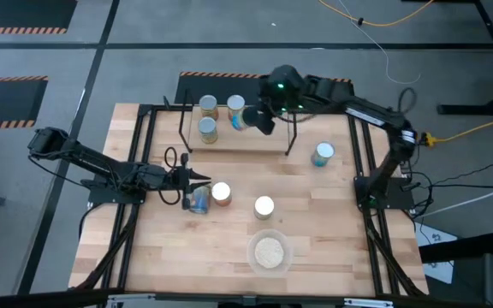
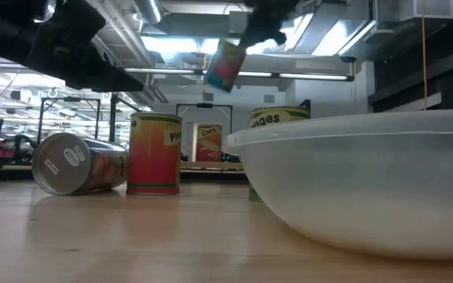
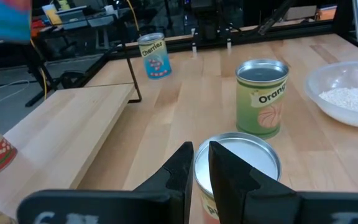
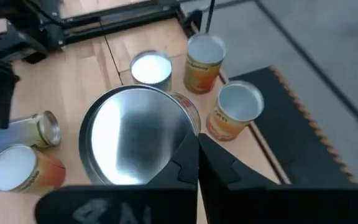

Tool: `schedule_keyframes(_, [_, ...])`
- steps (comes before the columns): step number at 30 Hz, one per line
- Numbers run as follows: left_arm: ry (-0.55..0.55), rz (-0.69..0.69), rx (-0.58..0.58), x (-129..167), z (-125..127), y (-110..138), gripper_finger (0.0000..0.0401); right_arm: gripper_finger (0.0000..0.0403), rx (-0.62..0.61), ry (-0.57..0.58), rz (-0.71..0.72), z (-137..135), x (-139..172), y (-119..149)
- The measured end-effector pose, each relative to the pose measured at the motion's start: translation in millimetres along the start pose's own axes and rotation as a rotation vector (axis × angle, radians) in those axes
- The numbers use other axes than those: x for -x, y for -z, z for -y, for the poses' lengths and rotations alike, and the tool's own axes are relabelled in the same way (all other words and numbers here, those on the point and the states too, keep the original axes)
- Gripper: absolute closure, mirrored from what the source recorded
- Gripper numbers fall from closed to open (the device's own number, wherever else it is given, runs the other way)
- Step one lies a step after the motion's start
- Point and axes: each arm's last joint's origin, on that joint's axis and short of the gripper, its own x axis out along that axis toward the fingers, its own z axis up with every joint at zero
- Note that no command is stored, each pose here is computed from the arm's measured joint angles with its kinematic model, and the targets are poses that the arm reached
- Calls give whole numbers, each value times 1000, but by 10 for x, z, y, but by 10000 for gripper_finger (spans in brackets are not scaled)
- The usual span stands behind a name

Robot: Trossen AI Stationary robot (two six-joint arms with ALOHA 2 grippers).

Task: Pick and place cans onto a shelf
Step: Put the canned tomatoes on the shelf

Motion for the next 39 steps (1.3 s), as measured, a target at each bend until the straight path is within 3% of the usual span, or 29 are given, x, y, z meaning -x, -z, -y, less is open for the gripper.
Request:
schedule_keyframes(9, [0, -1, 0, 0, 0, 1, 358, 400, -48, -17, -163, 232, -733, 172])
schedule_keyframes(16, [0, -2, 0, 0, 0, 2, 358, 400, -68, -3, -231, 342, -1061, 303])
schedule_keyframes(39, [0, -2, -2, 0, 0, 2, 358, 400, -76, 1, -167, 371, -1181, 268])
